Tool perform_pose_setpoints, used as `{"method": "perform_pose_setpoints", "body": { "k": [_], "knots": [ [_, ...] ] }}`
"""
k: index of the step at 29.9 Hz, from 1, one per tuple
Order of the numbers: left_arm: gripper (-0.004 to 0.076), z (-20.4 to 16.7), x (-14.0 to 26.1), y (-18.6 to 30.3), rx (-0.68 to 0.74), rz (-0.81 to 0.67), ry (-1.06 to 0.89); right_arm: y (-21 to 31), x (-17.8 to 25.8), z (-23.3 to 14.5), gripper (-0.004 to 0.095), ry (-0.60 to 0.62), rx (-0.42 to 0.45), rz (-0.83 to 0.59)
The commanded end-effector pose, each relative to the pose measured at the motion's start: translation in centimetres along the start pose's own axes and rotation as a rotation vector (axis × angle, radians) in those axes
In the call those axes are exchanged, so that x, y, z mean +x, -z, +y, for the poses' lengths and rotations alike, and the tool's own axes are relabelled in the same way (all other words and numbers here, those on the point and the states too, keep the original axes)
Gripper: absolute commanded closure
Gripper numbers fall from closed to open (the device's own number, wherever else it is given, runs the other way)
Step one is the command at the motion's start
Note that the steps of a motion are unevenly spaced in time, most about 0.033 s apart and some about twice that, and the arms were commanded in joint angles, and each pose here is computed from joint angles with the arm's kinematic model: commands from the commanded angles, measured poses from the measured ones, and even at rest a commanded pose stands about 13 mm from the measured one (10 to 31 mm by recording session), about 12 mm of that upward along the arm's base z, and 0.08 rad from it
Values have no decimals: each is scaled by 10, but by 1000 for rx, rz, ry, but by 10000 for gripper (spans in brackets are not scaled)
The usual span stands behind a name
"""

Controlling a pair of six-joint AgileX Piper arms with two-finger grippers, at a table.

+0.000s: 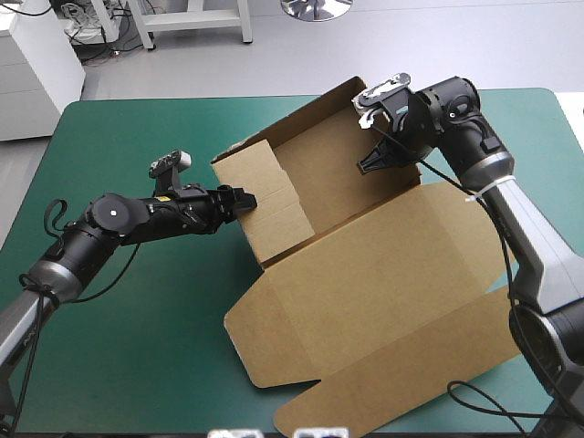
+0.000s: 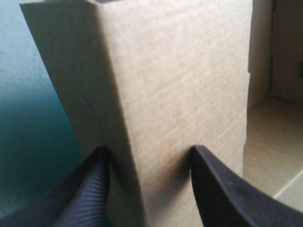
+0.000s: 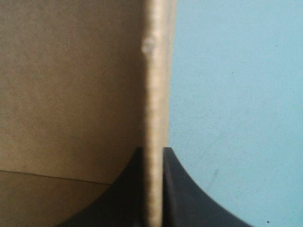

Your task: Fold the box

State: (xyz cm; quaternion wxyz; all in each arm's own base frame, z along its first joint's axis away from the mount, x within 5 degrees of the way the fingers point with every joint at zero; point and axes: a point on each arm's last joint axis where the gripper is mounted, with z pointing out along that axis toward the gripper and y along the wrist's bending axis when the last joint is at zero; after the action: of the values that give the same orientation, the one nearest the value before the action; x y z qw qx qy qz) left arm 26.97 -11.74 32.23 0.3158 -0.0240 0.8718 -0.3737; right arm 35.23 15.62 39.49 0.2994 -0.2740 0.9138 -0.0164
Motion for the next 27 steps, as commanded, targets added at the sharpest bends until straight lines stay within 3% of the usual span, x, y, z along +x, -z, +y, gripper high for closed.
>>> {"method": "perform_pose_setpoints", "body": {
  "k": [1,7,16,27],
  "knots": [
    [310,-18,-5,10,75,-46,30,35,-11,6,921,-44,-73,-158],
    [155,-17,-6,10,66,-56,19,35,-11,6,921,-49,-76,-158],
    [162,-20,-4,8,105,-23,105,35,-11,6,921,-54,-78,-158],
    [245,-6,-5,8,-76,-73,241,36,-12,8,921,-66,-81,-170]
  ]
}}
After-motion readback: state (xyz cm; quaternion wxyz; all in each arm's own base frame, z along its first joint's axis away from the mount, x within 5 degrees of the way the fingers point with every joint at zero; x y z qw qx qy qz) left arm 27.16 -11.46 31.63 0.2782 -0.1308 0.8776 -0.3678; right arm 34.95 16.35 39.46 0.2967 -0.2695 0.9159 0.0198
